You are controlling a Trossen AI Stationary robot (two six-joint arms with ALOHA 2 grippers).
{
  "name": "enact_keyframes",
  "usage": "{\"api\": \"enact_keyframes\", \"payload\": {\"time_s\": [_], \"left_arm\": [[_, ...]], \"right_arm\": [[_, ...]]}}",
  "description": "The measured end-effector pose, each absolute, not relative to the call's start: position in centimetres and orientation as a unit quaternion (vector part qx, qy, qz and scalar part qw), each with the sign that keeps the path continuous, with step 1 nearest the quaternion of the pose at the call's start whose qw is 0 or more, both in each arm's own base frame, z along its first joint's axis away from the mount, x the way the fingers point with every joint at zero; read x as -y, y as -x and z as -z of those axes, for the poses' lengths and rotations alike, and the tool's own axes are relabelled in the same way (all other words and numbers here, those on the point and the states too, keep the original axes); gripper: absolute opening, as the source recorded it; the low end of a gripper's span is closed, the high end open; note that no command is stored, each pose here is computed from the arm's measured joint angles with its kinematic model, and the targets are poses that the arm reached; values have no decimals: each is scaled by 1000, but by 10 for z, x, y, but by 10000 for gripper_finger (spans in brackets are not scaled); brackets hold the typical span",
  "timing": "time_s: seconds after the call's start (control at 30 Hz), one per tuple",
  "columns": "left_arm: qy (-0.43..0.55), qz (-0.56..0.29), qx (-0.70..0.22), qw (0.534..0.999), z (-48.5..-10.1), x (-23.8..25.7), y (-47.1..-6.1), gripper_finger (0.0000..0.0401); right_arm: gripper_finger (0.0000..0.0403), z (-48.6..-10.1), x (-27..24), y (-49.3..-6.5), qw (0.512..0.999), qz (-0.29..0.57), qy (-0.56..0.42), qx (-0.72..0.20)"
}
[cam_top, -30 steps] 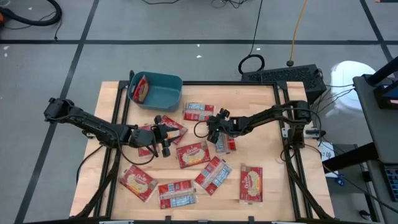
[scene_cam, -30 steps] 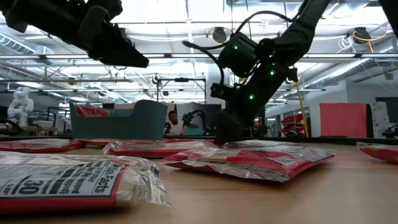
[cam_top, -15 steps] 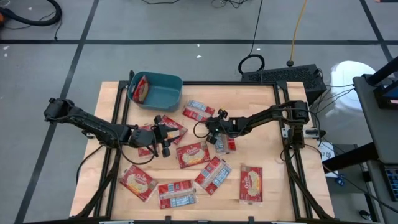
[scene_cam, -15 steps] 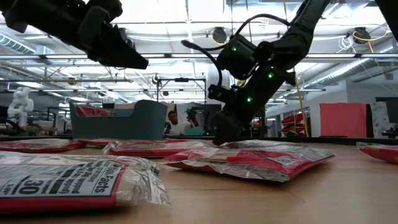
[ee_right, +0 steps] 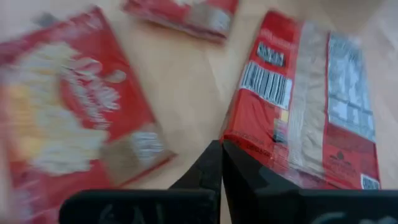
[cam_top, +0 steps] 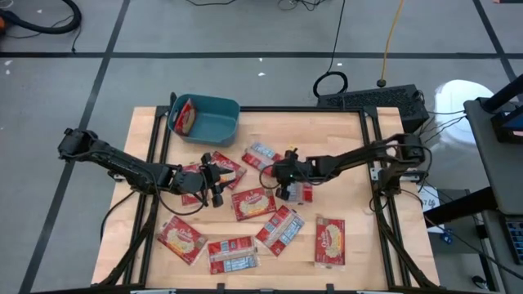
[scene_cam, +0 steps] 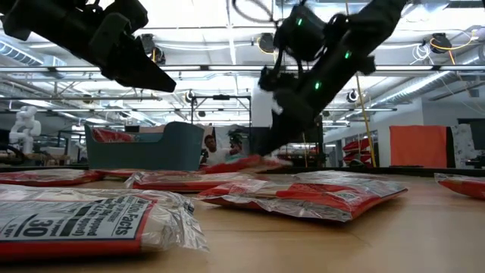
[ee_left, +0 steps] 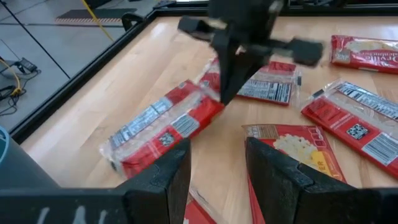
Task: Sort popcorn bags into baskets
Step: Put the red popcorn bag into the blue bin
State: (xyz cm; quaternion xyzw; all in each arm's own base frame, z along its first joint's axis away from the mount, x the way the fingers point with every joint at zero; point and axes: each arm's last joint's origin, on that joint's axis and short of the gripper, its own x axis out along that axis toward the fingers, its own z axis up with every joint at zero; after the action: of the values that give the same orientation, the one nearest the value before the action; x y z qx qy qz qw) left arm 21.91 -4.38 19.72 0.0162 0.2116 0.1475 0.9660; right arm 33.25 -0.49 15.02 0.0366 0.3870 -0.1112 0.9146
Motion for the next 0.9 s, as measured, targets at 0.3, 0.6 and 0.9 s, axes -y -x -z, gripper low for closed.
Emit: {"api": "enact_keyframes", "payload": {"time_s": [0.3, 0.6, 0.9], "left_arm": [[-47, -119, -225, 966, -193, 49, -221, 159], [-108, -94, -179, 973, -177, 60, -247, 193], [-155, -119, -168, 966, -140, 54, -275, 282]], "right_arm": [[0, -185, -21, -321, 933, 73, -27, -352], [0, -198, -22, -318, 942, 66, -17, -329], [0, -201, -15, -320, 947, 73, -14, -313]]}}
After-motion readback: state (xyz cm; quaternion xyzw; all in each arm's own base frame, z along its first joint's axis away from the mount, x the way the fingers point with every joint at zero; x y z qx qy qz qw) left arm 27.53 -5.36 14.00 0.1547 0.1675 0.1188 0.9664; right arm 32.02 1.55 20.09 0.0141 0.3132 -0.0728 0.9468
